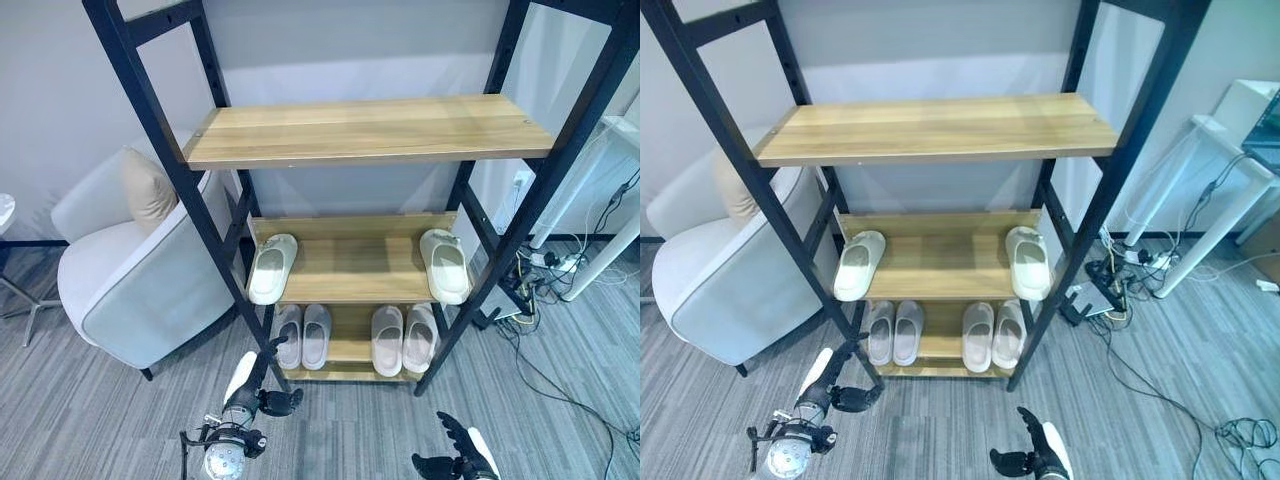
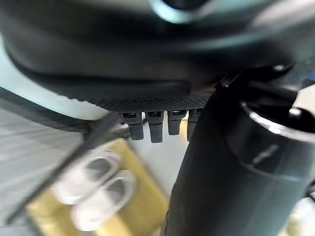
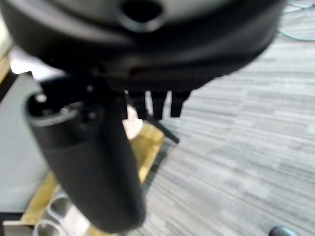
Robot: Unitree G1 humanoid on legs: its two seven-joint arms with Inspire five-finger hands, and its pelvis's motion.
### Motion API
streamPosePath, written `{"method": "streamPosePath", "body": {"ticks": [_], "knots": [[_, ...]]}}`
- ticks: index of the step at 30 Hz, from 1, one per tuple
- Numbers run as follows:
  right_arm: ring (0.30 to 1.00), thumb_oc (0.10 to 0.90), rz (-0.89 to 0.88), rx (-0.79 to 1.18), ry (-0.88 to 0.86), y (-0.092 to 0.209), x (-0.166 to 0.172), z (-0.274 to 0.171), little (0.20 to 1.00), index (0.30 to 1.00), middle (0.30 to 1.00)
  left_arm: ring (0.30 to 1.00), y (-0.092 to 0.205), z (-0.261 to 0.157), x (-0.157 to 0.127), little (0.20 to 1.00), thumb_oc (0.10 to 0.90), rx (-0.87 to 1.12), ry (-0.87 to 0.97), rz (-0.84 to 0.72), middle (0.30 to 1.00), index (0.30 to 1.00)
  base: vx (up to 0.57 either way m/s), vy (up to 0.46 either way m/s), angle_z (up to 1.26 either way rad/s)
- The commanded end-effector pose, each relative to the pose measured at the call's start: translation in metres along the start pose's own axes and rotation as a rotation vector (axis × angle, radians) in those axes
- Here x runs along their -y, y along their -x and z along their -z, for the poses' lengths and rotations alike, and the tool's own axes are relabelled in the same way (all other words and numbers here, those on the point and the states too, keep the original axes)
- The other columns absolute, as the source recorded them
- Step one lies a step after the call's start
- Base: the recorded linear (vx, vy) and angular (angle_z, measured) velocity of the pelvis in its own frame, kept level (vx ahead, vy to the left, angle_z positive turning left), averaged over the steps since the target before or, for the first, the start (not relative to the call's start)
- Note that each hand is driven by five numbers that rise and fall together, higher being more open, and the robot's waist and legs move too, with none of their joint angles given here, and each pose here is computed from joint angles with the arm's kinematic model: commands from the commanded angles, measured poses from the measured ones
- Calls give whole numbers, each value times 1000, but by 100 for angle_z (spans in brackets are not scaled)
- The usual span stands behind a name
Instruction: Arrange the slippers neatly on the shoe rack.
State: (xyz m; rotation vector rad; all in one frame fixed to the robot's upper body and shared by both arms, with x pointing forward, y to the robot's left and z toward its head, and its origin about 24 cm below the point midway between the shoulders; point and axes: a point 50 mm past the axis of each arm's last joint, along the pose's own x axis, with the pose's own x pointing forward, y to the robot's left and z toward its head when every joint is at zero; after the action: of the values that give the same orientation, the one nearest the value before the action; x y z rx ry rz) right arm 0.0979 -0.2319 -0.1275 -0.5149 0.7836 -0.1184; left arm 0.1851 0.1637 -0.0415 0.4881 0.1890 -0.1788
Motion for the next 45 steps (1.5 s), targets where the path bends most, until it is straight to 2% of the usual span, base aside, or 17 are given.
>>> {"method": "streamPosePath", "body": {"ticks": [1,9,10,11,14,15,19,20,25,31,35,40,45], "knots": [[900,800,40,113,-35,-9,4,-26,900,900,900,900,-27,-59,-22,900,800,317,4,-26,900,900,-16,-71,-12],[900,800,30,107,-42,-6,3,-23,900,900,900,900,-52,-113,-24,900,800,551,-134,-36,900,900,3,-71,-6],[900,800,30,108,-35,-5,4,-21,900,900,900,900,-59,-126,-28,900,800,618,-232,-53,900,900,-3,-50,-5],[900,800,31,109,-36,-6,4,-21,900,900,900,900,-59,-127,-28,900,800,621,-234,-54,900,900,-9,-76,-5],[900,800,43,120,-25,-6,10,-21,900,900,900,900,-78,-148,-45,900,800,691,-403,-152,900,900,-6,-82,-8],[900,800,44,121,-25,-6,10,-21,900,900,900,900,-78,-148,-45,900,800,693,-404,-153,900,900,3,-91,-15],[900,800,83,134,-26,-7,24,-22,900,900,900,900,-99,-163,-80,900,800,675,-501,-331,900,900,-4,-76,-11],[900,800,83,134,-26,-7,24,-22,900,900,900,900,-99,-163,-80,900,800,675,-501,-331,900,900,21,-71,-10],[900,800,82,101,-35,-7,22,-15,900,900,900,900,-102,-155,-120,900,800,608,-607,-464,900,900,27,-107,-15],[900,800,74,104,5,-10,25,-17,900,900,900,900,-96,-149,-144,900,800,566,-658,-537,900,900,28,-122,-21],[900,800,104,128,-20,-16,28,-30,900,900,900,900,-84,-142,-152,900,800,565,-625,-575,900,900,112,-28,-9],[900,800,133,132,-87,-19,23,-36,900,900,900,900,-74,-132,-145,900,800,557,-658,-588,900,900,179,50,-49],[900,800,78,188,-109,-20,9,-54,900,900,900,900,-68,-131,-154,900,800,551,-733,-626,900,900,47,50,-4]]}}
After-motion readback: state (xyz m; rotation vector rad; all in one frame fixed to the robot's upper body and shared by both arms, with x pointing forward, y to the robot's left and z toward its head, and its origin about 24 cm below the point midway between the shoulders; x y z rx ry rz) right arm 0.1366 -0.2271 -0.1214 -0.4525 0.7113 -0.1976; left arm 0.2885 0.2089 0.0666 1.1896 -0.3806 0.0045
